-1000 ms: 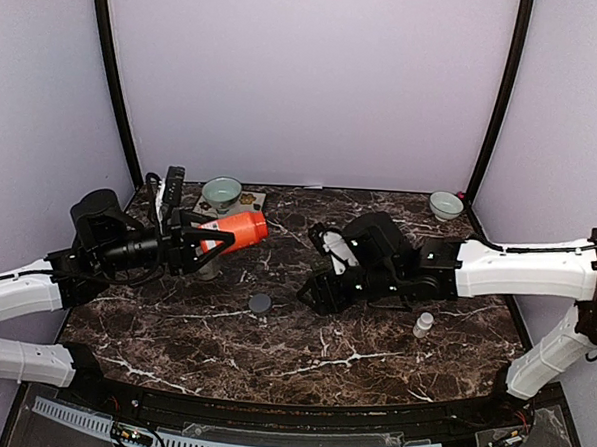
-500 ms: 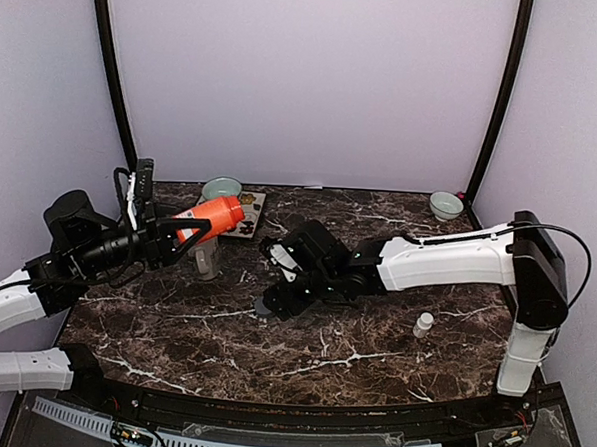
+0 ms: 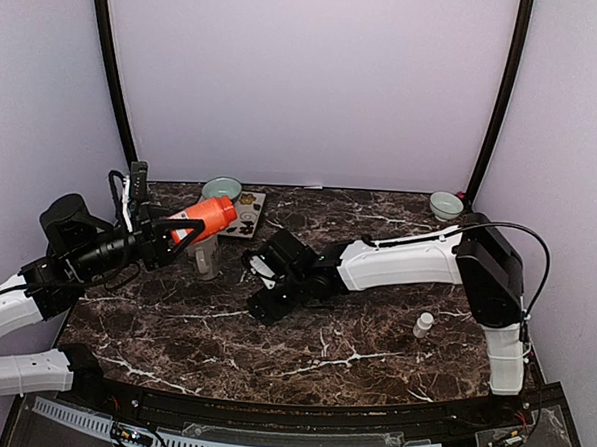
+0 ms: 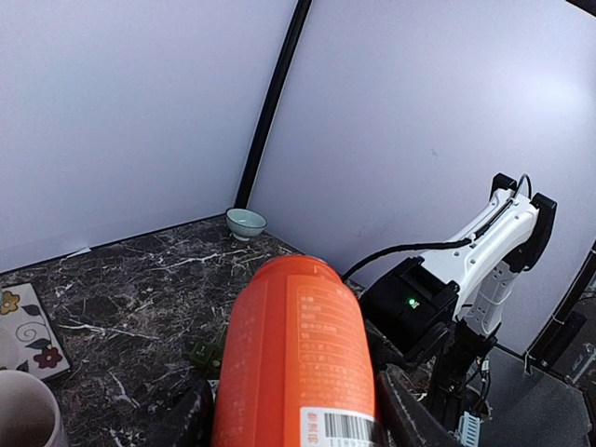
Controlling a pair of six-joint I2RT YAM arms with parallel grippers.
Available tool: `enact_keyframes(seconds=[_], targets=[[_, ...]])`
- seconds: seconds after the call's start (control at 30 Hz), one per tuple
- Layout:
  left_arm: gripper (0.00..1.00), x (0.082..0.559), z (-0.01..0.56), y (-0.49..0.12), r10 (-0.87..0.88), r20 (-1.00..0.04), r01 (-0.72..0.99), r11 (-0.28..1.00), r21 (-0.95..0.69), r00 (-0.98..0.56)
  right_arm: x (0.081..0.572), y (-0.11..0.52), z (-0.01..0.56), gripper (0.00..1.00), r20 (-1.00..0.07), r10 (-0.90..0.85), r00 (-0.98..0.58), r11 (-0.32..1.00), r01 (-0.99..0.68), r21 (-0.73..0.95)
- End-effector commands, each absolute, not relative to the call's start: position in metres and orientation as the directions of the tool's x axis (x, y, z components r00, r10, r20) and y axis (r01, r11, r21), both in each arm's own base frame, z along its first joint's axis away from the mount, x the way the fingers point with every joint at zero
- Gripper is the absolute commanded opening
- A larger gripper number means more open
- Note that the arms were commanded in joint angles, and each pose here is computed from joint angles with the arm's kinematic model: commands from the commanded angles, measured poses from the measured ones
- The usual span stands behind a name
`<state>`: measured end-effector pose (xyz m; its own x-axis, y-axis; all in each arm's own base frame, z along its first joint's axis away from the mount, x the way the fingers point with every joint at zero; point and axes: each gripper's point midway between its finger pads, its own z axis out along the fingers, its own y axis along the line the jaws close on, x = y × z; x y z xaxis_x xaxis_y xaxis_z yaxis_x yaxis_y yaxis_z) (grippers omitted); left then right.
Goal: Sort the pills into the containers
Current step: Pick up the lid of the pill bottle from the center of the board.
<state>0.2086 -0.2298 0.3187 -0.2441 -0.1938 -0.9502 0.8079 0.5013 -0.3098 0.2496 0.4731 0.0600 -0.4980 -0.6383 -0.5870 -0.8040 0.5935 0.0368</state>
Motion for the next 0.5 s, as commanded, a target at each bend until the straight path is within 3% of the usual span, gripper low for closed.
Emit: enact_keyframes(seconds=[0.0,0.47], targets=[[0.00,0.211,0.319,-0.222,-0.218,-0.947,0.796,0.515,-0.319,-0.238,0.254,0.486,0.064,0.86,-0.596,-0.627,-0.502,0.599,-0.800,0.043],[0.00,0.214,0.316,-0.215,-0.229,-0.942,0.781,0.529,-0.332,-0.246,0.263,0.481,0.035,0.86,-0.530,-0.653,-0.541,0.630,-0.776,0.017]])
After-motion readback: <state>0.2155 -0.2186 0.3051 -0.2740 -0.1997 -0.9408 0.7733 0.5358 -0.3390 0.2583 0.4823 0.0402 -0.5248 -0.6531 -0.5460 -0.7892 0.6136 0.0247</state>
